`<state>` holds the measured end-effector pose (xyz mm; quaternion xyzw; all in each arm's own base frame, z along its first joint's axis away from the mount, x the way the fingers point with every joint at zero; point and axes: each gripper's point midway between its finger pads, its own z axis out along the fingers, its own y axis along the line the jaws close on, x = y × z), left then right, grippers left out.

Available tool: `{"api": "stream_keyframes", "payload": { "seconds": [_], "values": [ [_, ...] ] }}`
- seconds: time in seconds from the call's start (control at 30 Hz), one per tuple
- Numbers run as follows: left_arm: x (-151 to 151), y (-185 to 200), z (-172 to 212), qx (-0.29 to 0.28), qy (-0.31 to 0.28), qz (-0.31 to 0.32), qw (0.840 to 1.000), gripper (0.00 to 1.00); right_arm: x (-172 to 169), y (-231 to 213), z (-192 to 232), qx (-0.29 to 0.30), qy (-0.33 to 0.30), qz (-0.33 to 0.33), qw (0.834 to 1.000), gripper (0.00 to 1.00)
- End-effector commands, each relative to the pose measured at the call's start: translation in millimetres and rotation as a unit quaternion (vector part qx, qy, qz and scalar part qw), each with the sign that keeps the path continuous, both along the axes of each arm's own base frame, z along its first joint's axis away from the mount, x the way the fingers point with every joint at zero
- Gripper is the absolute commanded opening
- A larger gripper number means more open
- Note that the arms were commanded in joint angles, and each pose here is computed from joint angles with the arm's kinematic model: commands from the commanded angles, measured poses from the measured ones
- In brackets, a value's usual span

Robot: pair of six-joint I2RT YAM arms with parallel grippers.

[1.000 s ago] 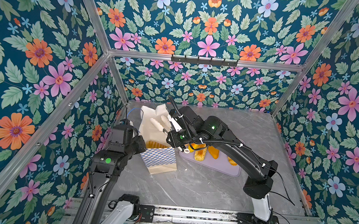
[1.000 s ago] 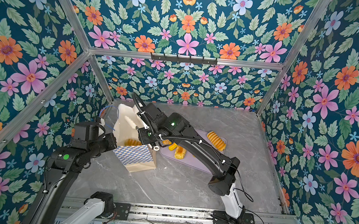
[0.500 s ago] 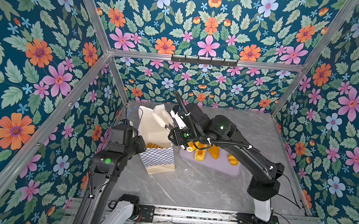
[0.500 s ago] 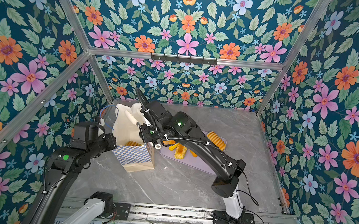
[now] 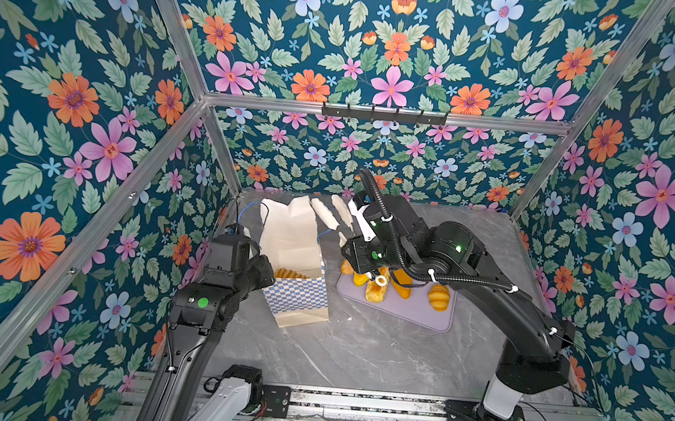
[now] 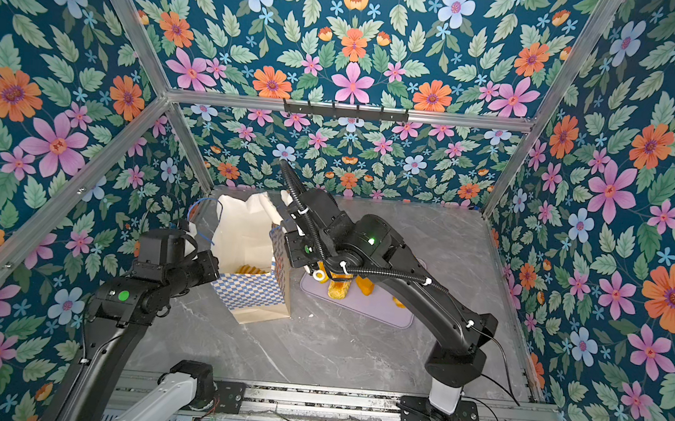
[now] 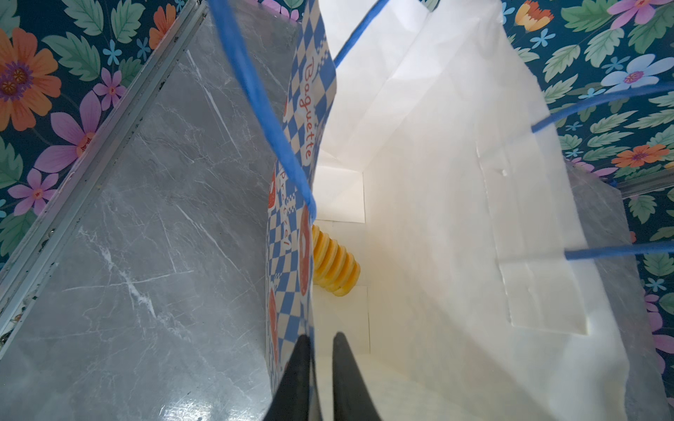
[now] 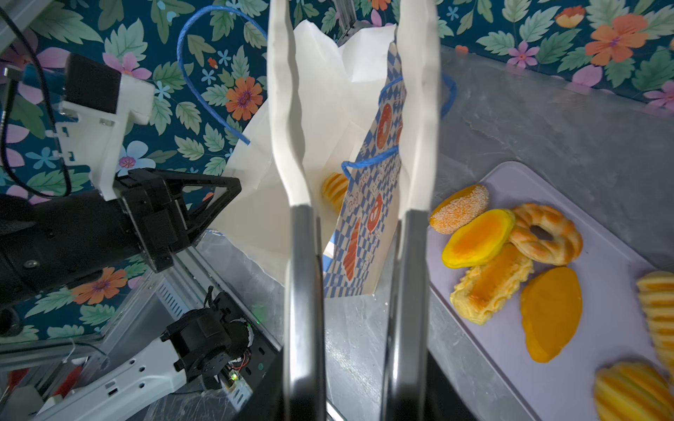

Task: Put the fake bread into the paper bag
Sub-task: 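Move the empty tongs back over the lilac tray with the right gripper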

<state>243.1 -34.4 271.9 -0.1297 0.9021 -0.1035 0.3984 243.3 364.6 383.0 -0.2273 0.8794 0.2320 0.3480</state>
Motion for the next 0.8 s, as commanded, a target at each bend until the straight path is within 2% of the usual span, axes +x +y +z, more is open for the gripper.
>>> {"api": "stream_keyframes", "payload": {
  "seconds": [0.0,0.23,0.57,0.77],
  "values": [
    [0.7,-0.2,4.0,0.001,-0.006,-0.002,1.000,0.16,10.2,-17.9,11.6,0.011,-0.029,-0.030,0.999,0.42],
    [0.5,0.1,3.6,0.002,-0.004,-0.001,1.000,0.16,15.6,-72.3,1.6,0.049,0.002,-0.080,0.996,0.42],
    [1.3,0.4,7.2,0.003,-0.008,-0.001,1.000,0.16,11.2,-162.4,-70.8,0.079,0.095,-0.182,0.975,0.42],
    [2.3,-0.5,6.4,0.002,-0.006,-0.003,1.000,0.16,3.6,-195.1,-109.6,0.082,0.137,-0.222,0.962,0.42]
  ]
}}
